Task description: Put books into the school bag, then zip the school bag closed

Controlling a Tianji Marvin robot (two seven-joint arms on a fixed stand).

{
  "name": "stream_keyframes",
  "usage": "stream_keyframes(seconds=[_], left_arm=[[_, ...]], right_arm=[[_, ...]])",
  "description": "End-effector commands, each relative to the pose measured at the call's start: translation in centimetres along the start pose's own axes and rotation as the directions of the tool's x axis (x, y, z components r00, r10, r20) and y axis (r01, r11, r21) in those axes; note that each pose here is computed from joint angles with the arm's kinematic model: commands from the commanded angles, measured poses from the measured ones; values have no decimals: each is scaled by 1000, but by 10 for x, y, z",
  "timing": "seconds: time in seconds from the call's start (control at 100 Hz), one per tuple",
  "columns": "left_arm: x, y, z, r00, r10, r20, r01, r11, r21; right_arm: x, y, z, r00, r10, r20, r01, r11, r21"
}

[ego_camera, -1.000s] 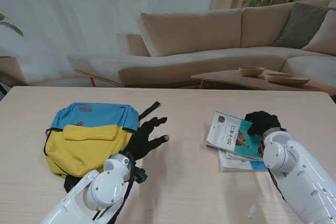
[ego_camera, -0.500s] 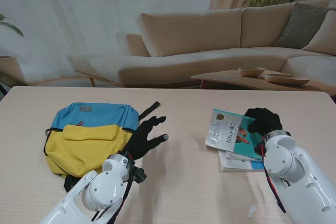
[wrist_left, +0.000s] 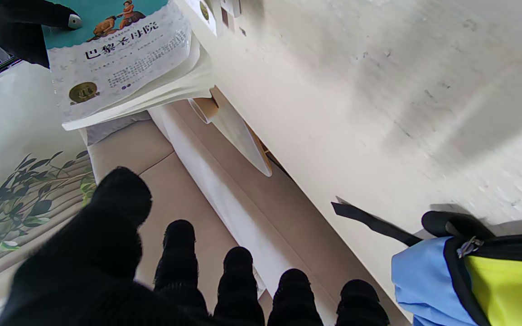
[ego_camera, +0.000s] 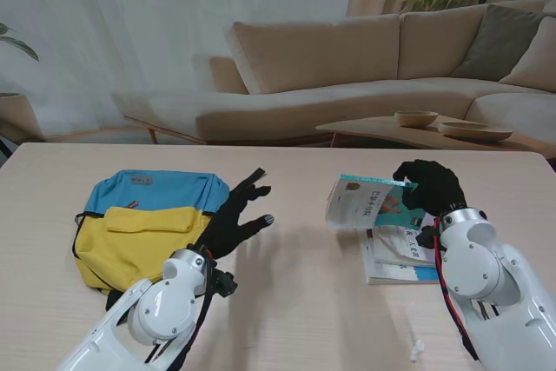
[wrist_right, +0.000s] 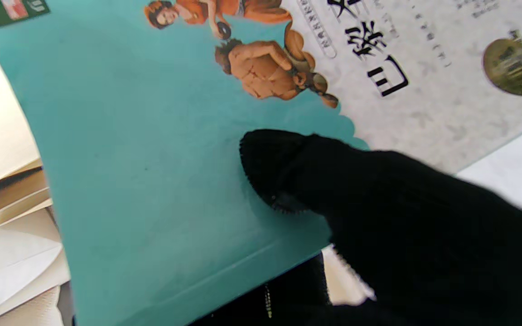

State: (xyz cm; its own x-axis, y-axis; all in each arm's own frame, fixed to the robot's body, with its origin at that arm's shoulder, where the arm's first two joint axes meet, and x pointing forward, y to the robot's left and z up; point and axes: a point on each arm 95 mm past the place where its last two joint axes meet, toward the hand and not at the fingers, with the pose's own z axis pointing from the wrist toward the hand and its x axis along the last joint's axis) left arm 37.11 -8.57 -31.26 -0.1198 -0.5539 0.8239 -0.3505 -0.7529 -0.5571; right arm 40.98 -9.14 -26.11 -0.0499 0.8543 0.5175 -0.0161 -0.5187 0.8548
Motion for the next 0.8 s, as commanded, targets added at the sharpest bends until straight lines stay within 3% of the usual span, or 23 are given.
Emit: stream_keyframes(seconds=[0.0, 0.18, 0.45, 0.79], left_arm=[[5, -1, -3, 1000, -5, -24, 5, 1000, -6], [4, -8, -8, 998, 10, -63, -11, 1000, -13], [10, -10, -20, 990, 50, -133, -56, 998, -41], [18, -7, -27, 977, 94, -191, -111, 991, -77]], right_arm=[[18, 1, -2, 999, 16, -50, -16, 1000, 14], [48, -5, -6, 993, 26, -118, -19, 998, 58], [92, -30, -17, 978, 78, -192, -52, 989, 137], [127, -55, -27, 967, 120, -223, -77, 978, 194]])
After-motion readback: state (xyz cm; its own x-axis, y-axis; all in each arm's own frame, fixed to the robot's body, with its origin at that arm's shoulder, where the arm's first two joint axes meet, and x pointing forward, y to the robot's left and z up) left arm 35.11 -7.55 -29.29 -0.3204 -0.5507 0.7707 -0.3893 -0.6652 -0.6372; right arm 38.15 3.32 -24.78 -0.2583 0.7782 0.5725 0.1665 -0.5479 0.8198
